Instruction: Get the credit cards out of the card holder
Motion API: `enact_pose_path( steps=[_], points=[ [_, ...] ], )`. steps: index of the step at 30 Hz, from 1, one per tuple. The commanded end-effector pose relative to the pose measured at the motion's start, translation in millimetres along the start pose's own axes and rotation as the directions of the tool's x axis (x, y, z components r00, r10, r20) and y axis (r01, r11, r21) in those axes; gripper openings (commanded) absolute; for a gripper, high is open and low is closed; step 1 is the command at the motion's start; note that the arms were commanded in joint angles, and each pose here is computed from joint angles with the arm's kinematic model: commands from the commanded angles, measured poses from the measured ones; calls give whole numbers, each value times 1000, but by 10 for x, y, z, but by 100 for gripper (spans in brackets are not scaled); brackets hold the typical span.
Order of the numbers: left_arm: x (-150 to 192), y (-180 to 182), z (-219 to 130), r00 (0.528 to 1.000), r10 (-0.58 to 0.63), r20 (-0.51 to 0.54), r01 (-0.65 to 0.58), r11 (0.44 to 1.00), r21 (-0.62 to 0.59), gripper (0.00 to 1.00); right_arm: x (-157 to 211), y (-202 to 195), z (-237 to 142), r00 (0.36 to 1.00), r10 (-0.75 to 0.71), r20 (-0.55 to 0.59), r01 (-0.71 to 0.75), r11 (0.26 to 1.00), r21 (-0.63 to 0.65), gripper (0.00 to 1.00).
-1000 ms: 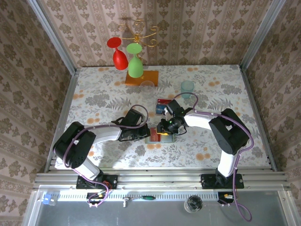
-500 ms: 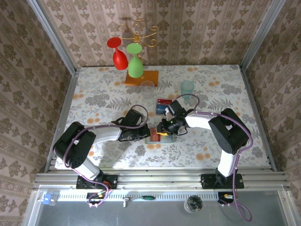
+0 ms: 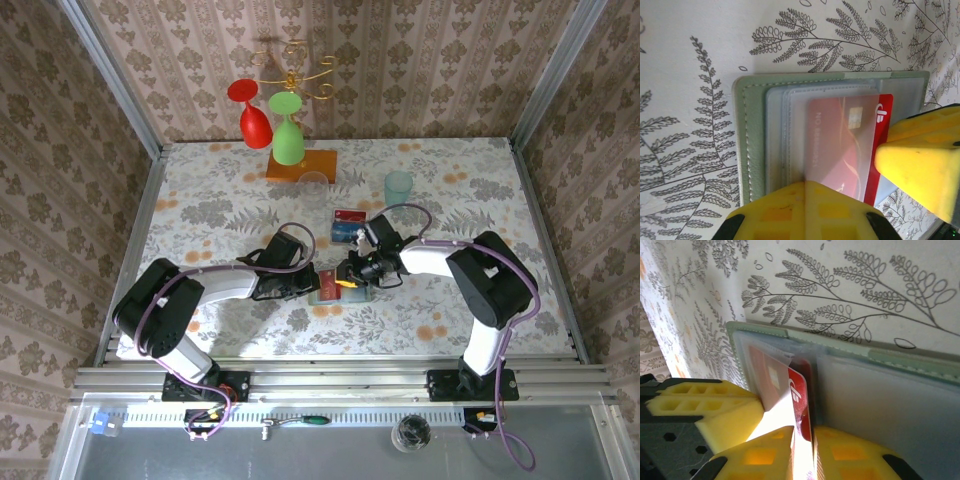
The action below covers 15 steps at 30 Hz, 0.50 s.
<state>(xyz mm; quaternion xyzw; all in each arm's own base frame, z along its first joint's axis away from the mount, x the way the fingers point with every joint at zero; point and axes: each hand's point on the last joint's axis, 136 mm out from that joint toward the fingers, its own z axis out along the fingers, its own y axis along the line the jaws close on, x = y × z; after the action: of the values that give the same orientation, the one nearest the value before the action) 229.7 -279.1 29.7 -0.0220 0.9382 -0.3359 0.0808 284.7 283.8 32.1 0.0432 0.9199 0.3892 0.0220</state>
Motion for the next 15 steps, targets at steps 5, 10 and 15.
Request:
enact_pose_path(
  steps=[5, 10, 15],
  points=[
    [104, 163, 41, 999, -27, -40, 25, 999, -45, 0, -8, 149, -98, 1000, -12, 14, 13, 998, -66, 11],
    [109, 166, 33, 999, -27, -40, 25, 999, -44, 0, 1, 86, -88, 1000, -12, 12, 13, 999, -51, 9],
    [115, 169, 29, 999, -27, -40, 25, 999, -46, 0, -1, -11, -101, 1000, -10, 20, 11, 1000, -29, 8]
  ],
)
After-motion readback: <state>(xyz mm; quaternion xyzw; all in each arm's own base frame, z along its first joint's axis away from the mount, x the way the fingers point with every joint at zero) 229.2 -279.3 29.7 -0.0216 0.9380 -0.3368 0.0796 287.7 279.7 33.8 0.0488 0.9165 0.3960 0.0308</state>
